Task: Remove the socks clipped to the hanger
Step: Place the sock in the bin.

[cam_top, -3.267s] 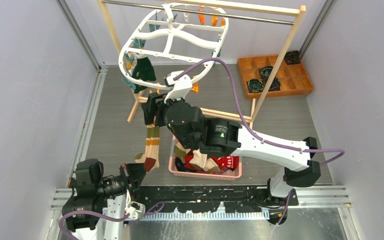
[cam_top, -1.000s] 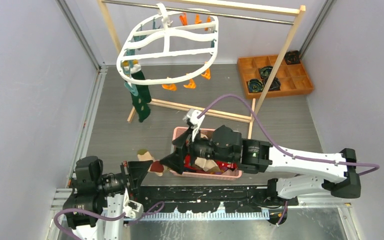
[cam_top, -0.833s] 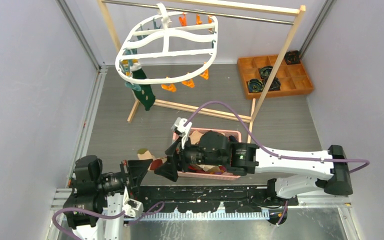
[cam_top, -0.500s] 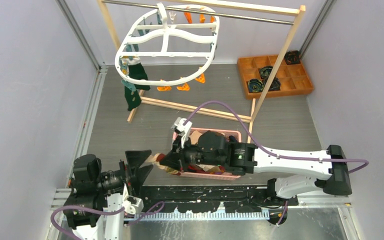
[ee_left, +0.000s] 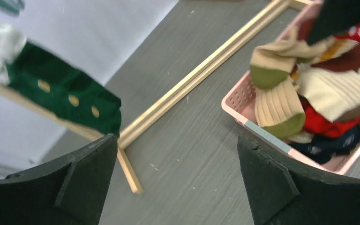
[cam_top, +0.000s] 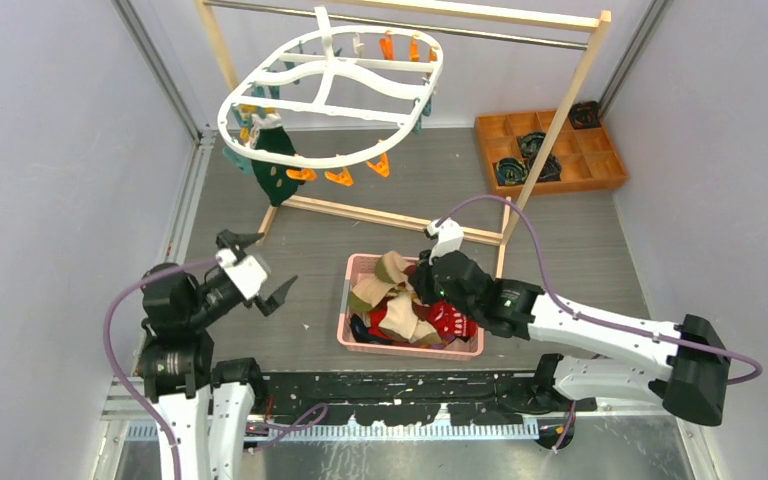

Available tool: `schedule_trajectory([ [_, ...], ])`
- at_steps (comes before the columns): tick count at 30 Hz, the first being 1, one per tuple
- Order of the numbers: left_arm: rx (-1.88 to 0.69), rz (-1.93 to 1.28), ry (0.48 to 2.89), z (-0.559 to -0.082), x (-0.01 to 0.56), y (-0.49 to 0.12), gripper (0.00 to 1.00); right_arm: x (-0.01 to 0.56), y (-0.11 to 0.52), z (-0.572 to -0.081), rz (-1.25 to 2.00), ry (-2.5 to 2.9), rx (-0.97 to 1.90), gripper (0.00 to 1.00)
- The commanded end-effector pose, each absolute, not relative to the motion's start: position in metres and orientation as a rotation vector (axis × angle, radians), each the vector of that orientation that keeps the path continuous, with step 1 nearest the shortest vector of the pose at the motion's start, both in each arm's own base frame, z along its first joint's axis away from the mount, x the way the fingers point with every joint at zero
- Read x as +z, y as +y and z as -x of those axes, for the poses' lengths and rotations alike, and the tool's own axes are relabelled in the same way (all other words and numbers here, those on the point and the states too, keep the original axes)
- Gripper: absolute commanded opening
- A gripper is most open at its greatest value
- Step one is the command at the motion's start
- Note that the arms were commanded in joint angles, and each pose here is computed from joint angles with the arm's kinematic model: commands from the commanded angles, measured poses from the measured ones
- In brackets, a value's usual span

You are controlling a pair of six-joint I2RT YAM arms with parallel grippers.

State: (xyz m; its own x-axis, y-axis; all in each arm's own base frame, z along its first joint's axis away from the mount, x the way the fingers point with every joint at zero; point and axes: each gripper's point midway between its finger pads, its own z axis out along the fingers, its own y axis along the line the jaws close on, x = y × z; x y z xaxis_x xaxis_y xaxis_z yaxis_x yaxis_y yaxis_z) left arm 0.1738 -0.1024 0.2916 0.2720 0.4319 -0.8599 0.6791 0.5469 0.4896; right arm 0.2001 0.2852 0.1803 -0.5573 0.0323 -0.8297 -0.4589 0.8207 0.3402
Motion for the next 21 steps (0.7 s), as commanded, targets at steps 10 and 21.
schedule_trajectory([
  [10, -0.442, -0.264, 1.655, -0.239, 0.316, -0.068, 1.00, 0.174, 0.184, -0.217, 0.030, 2.065, 0.239, 0.35],
  [21, -0.437, -0.130, 1.687, -0.258, 0.332, -0.055, 1.00, 0.215, 0.253, -0.241, 0.044, 2.128, 0.572, 0.51],
])
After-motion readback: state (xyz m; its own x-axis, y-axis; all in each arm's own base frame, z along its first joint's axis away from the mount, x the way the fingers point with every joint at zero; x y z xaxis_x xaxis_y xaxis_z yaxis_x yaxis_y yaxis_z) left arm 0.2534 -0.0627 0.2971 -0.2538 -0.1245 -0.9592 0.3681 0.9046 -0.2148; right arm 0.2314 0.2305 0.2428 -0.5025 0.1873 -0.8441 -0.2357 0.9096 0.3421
